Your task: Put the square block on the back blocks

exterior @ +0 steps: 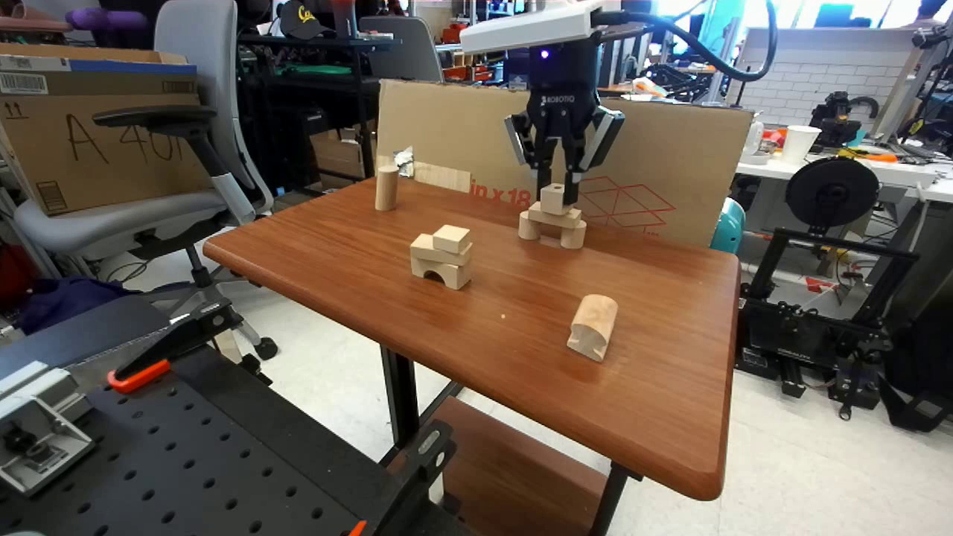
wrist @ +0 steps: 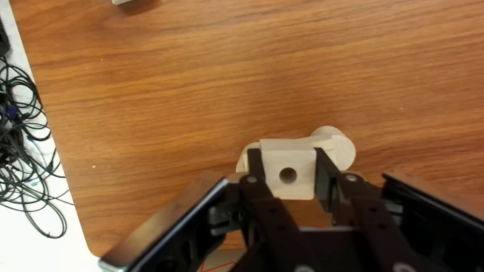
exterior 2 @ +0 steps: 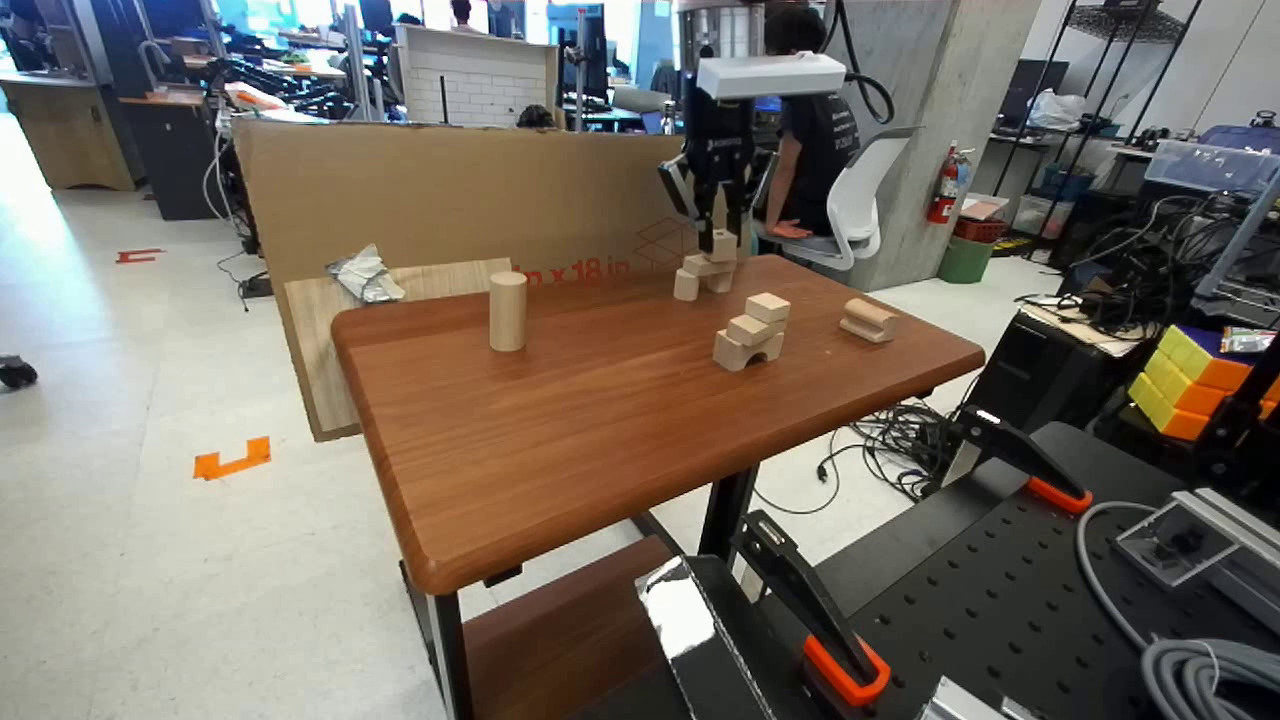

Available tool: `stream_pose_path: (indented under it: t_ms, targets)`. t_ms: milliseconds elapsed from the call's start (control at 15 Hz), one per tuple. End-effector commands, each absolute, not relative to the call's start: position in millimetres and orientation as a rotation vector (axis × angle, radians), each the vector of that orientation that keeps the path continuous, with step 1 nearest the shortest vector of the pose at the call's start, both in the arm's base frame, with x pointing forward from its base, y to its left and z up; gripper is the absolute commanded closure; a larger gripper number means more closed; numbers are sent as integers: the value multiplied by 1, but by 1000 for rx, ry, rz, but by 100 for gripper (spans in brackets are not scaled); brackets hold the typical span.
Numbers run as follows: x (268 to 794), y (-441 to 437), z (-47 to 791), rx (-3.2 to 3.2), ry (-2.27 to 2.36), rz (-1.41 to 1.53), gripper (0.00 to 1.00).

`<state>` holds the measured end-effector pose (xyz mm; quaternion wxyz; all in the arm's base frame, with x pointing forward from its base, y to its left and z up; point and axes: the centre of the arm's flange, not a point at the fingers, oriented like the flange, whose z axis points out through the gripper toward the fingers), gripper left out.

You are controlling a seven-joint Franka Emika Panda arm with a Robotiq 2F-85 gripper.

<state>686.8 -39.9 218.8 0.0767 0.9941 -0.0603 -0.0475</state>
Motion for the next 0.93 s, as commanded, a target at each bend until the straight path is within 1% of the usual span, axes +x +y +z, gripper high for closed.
stream_pose_path:
  t_ms: [0,133,200,267,333,667,733,867]
  targets:
    - [701,-44,221,3000,-167,-170,90]
    - [703,-44,222,3003,-162,-166,90]
    - [703,-44,223,3002,-161,-166,86]
    - [703,-44,223,3000,-157,-167,40]
    - [703,-44,223,2995,-146,-168,39]
    - [696,-47,244,3010,-131,-118,4]
    - [691,-45,254,3015,-138,-93,0]
    - [675,-33,289,3002,-165,-2,0]
